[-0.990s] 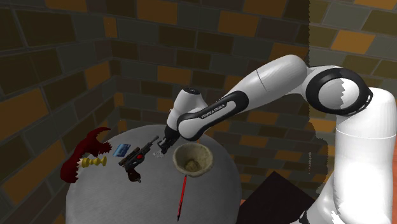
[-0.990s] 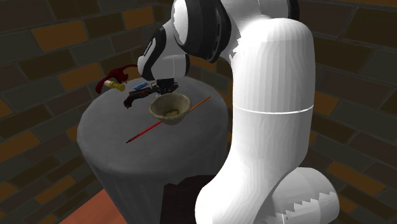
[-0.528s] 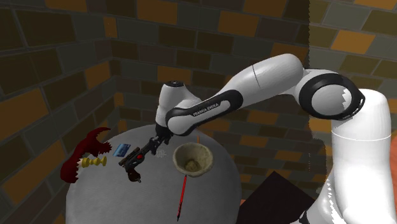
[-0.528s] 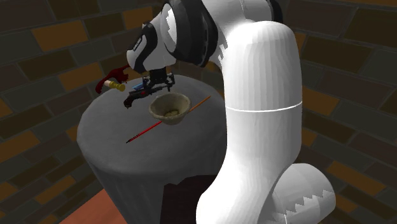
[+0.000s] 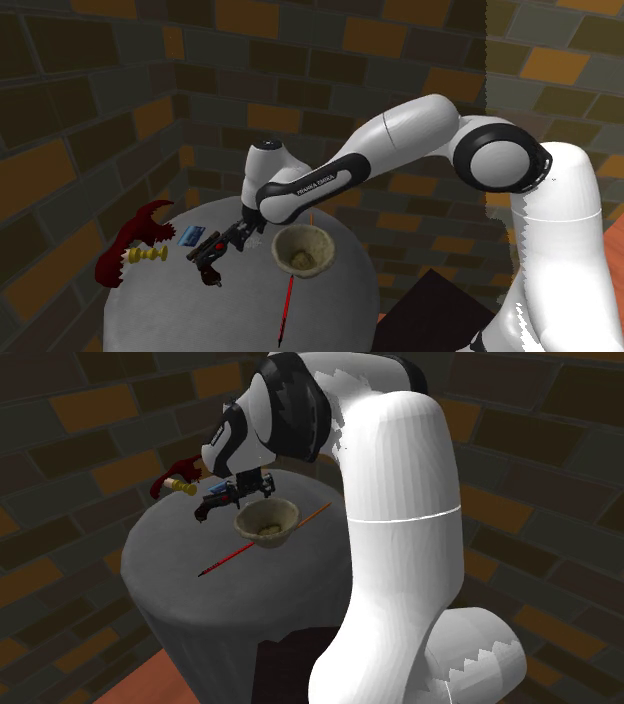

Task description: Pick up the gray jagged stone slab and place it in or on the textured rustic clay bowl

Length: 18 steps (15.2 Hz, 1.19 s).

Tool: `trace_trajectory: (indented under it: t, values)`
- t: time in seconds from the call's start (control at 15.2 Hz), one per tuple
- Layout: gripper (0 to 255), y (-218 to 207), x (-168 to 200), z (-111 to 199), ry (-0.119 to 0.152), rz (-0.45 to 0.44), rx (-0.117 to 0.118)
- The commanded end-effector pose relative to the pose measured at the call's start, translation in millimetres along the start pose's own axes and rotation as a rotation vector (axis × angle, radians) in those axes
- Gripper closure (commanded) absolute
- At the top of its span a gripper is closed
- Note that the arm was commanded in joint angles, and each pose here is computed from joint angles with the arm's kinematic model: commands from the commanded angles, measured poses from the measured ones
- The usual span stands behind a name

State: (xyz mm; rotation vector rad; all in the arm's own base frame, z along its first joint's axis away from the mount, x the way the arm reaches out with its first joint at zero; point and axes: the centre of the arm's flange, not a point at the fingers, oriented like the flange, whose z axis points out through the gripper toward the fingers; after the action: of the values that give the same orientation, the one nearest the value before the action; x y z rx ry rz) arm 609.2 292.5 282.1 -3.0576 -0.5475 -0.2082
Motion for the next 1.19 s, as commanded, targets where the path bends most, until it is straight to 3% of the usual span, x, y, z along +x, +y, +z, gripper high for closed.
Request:
trace_trajectory:
  t: [0.0,0.33,0.4,1.12]
  values:
    - [0,-0.2,0.4,1.9,0.0,0.0,0.0]
    - [0,-0.2,0.4,1.8,0.0,0.0,0.0]
    - [255,-0.2,0.4,1.8,0.0,0.0,0.0]
    - [255,-0.3,1.8,-8.6,0.0,0.0,0.0]
